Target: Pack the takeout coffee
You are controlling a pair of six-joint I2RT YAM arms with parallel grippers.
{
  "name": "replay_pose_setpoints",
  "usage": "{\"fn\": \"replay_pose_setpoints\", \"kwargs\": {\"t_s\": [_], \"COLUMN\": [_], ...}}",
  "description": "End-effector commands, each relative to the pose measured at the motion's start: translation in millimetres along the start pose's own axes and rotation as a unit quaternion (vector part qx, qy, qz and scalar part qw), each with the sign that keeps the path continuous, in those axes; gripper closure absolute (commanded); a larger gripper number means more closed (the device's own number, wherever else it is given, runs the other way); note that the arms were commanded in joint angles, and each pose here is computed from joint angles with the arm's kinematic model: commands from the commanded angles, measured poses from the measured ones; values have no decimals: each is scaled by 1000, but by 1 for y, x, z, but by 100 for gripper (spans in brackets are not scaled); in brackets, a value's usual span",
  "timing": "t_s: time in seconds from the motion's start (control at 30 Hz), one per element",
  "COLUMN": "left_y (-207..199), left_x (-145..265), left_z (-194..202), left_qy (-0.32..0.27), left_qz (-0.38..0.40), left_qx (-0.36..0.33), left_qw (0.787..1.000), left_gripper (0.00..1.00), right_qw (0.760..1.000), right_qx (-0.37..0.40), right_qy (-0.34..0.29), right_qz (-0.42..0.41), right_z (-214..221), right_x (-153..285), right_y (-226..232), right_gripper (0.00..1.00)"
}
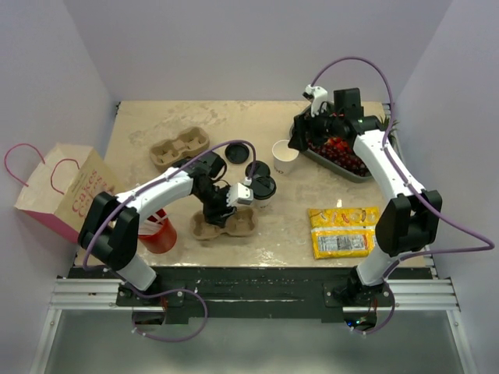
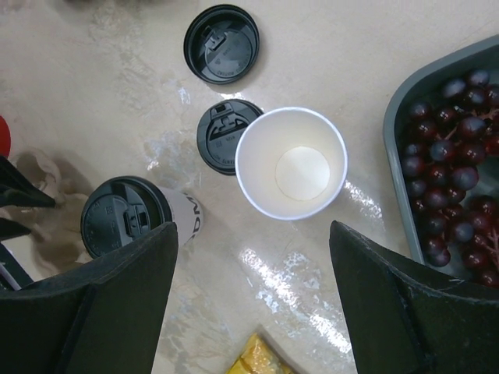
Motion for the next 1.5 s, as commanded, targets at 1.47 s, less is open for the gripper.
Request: {"fn": "replay_pose_setpoints", "kwargs": {"t_s": [1.47], "left_y": [61], "left_x": [426], "left_z": [140], "left_qy": [136], "left_qz": [-633], "left_qx": [414], "left_qw": [640], "left_gripper": [39], "right_qw": [976], "right_qx": [77], "right_qy": [26], "right_qz": [-201], "right_z": [-10], "right_x": [-45], "right_y": [108], "right_gripper": [20]}}
Point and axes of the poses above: each gripper's point midway between its finger pads, its own x axis back along the fingers, its own y axis along the line the jaws close on, z = x × y, the point moved 6 cm from there along x, back along the fingers, and after that the axes turned 2 degrees about -x, right-handed, at the moved point
